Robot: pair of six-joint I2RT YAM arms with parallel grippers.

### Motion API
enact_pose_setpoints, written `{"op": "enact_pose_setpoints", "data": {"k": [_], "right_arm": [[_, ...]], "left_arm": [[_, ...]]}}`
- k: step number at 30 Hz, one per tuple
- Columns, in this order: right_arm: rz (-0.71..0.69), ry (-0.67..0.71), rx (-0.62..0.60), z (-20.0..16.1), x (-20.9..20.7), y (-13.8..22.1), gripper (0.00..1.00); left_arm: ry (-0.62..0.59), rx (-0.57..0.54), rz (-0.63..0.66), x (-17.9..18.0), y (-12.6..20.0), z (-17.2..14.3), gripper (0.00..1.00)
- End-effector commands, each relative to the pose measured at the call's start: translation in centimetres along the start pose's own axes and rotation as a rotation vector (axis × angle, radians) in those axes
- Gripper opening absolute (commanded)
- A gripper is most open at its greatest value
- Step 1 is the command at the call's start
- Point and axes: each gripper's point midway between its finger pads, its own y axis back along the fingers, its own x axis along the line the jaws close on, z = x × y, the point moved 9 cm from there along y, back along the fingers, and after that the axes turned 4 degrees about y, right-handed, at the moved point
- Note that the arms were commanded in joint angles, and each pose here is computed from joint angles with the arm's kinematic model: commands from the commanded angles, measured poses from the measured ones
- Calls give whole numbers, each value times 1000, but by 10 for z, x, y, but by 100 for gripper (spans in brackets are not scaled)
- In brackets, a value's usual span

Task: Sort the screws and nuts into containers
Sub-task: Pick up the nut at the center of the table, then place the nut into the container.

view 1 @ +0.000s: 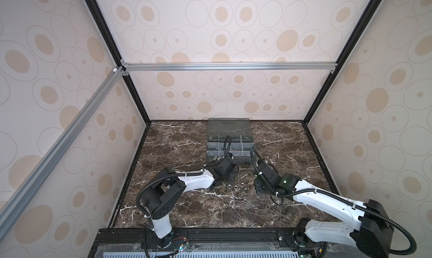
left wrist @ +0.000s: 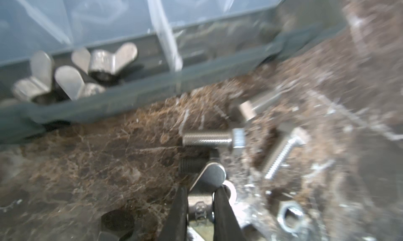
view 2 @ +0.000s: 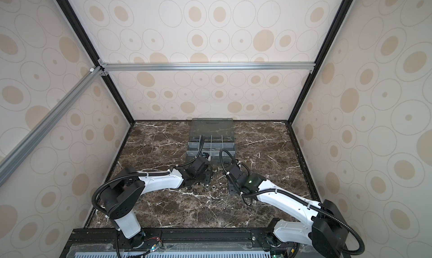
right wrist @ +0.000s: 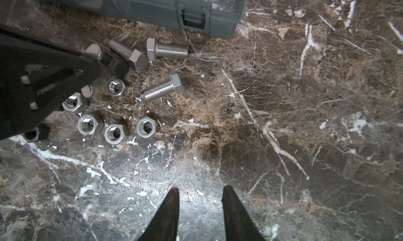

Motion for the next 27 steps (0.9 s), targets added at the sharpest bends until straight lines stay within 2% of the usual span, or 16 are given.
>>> {"op": "enact_pose_setpoints", "data": {"k": [1, 6, 13, 19, 27], "right_arm": [[-30, -5, 4, -6, -7, 3, 37], [-40, -16, -14, -10, -12, 7, 37], [-42, -32, -27, -12, -16, 11, 37], [-42, -36, -26, -14, -17, 11, 37], [-42, -41, -24, -15, -18, 11, 37]], "left_arm": [[81, -128, -99, -5, 23, 32, 15], [164, -203, -153, 8, 30, 59, 16], [293, -250, -190, 34, 19, 80, 16], [288, -249, -140, 42, 6, 90, 16], [319, -236, -112, 50, -10, 88, 20]]}}
